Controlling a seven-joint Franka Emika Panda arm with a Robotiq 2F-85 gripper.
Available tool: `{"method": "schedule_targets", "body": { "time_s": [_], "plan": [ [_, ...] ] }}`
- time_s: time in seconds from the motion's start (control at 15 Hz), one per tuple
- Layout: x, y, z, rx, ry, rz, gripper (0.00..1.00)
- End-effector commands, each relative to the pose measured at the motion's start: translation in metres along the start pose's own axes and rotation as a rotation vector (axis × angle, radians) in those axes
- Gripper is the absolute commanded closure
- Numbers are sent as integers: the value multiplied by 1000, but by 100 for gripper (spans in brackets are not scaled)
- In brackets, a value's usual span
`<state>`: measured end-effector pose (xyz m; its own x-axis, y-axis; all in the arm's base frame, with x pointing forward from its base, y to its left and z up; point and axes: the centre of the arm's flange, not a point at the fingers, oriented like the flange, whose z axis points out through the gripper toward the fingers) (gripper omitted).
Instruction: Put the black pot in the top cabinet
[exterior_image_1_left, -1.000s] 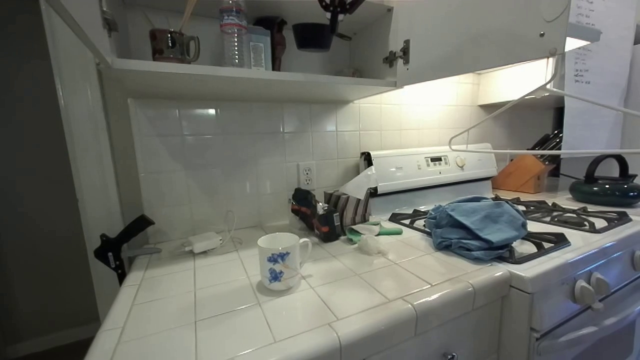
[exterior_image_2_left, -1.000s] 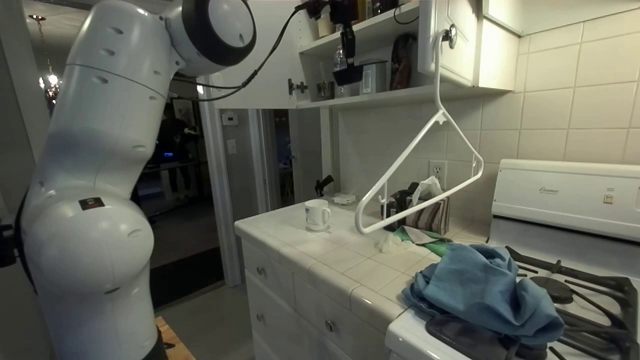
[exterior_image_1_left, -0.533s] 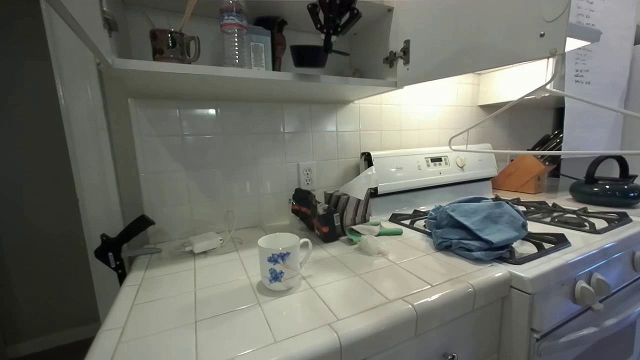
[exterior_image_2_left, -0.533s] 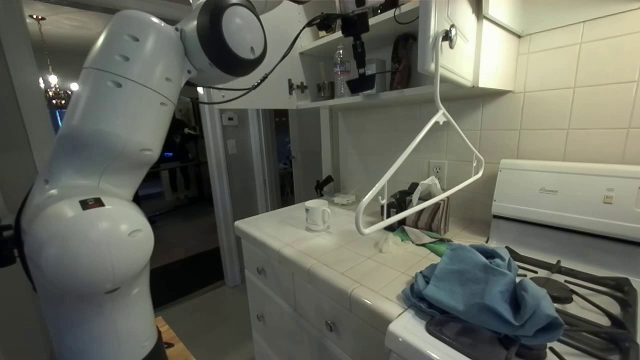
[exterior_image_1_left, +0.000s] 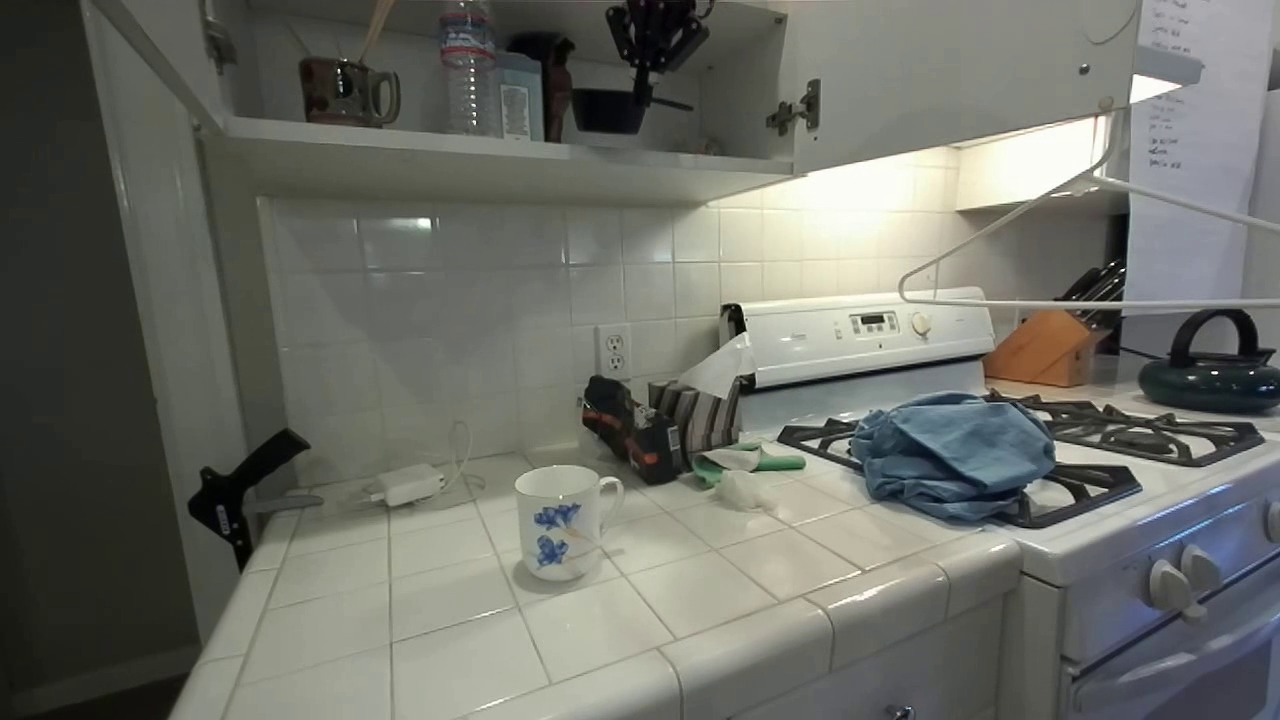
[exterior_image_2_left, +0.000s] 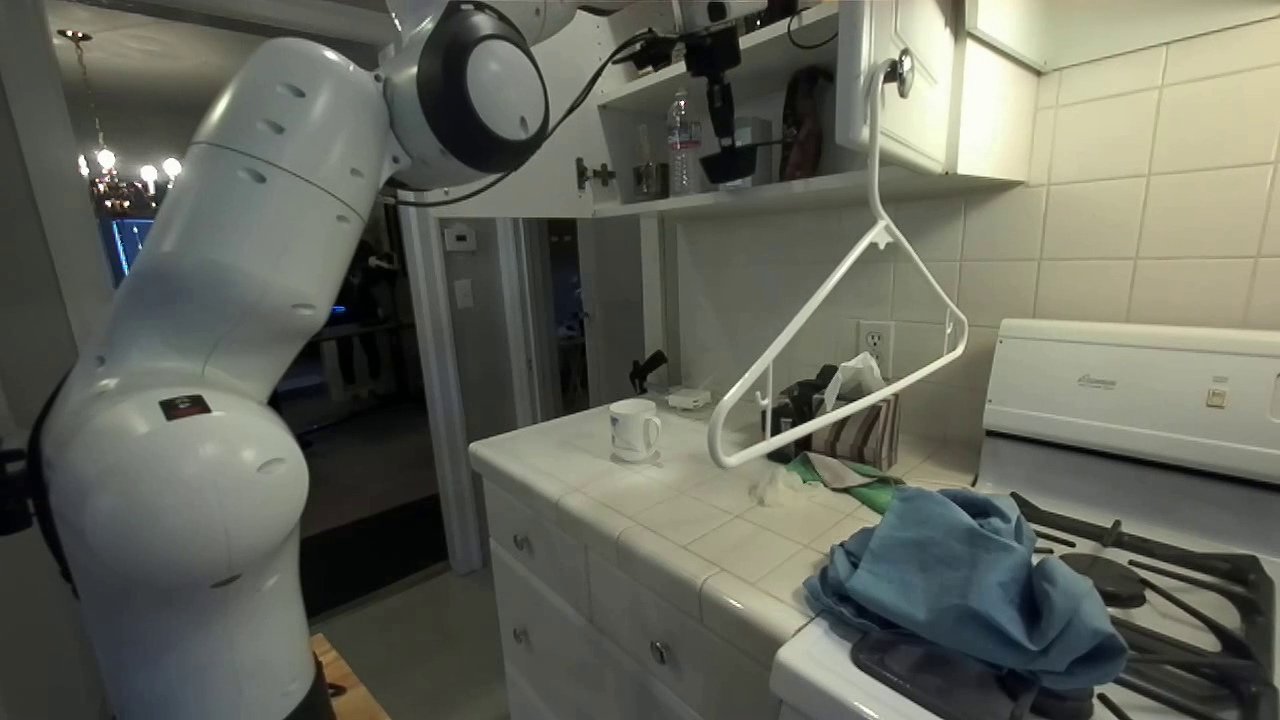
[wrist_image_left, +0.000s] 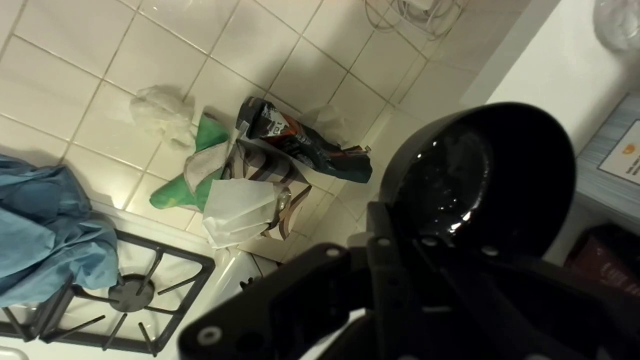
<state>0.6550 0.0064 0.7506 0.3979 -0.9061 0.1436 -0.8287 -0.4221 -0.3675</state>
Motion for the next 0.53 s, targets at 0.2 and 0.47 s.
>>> {"method": "schedule_targets", "body": {
  "time_s": [0.2, 0.47],
  "plan": [
    [22, -62, 0, 14, 0, 121, 99],
    [18, -76, -3, 44, 4, 150, 99]
  ]
}}
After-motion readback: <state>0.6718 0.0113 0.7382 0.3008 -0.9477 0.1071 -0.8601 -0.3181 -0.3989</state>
